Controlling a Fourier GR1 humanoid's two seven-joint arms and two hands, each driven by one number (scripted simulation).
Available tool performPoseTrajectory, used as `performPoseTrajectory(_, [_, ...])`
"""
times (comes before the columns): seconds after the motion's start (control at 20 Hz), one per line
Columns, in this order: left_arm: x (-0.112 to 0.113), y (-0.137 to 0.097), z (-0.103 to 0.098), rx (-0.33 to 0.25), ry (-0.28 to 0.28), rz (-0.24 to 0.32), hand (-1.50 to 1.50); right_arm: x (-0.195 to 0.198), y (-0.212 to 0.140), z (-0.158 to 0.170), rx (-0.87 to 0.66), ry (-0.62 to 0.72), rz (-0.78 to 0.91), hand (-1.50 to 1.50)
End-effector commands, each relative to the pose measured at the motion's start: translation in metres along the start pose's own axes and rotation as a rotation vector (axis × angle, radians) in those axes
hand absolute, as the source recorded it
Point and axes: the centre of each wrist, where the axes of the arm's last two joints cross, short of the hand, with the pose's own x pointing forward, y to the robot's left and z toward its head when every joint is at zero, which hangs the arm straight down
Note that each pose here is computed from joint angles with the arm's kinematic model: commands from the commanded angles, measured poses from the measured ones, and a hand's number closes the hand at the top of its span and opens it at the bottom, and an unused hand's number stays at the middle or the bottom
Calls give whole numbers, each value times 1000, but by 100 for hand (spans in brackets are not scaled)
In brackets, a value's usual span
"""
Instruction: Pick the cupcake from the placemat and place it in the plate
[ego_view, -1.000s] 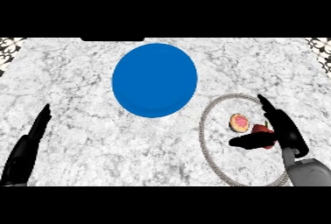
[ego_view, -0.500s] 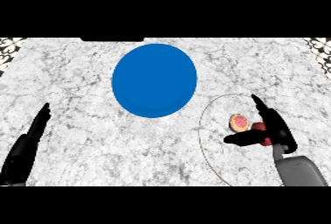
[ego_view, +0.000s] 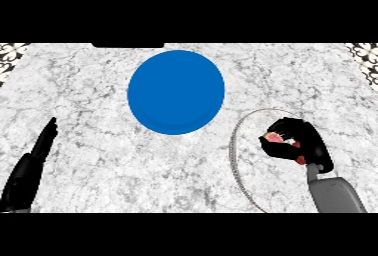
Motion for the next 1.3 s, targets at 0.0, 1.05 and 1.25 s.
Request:
performPoseTrajectory(0.0, [13, -6, -12, -6, -4, -4, 0, -9, 2, -17, -4, 12, 18, 150])
performPoseTrajectory(1.05, [32, -27, -28, -99, -122, 14, 0, 160, -162, -51, -106, -985, 646, 150])
performPoseTrajectory(1.25, [27, -24, -28, -102, -96, -4, 0, 181, -164, -56, -9, -1181, 528, 150])
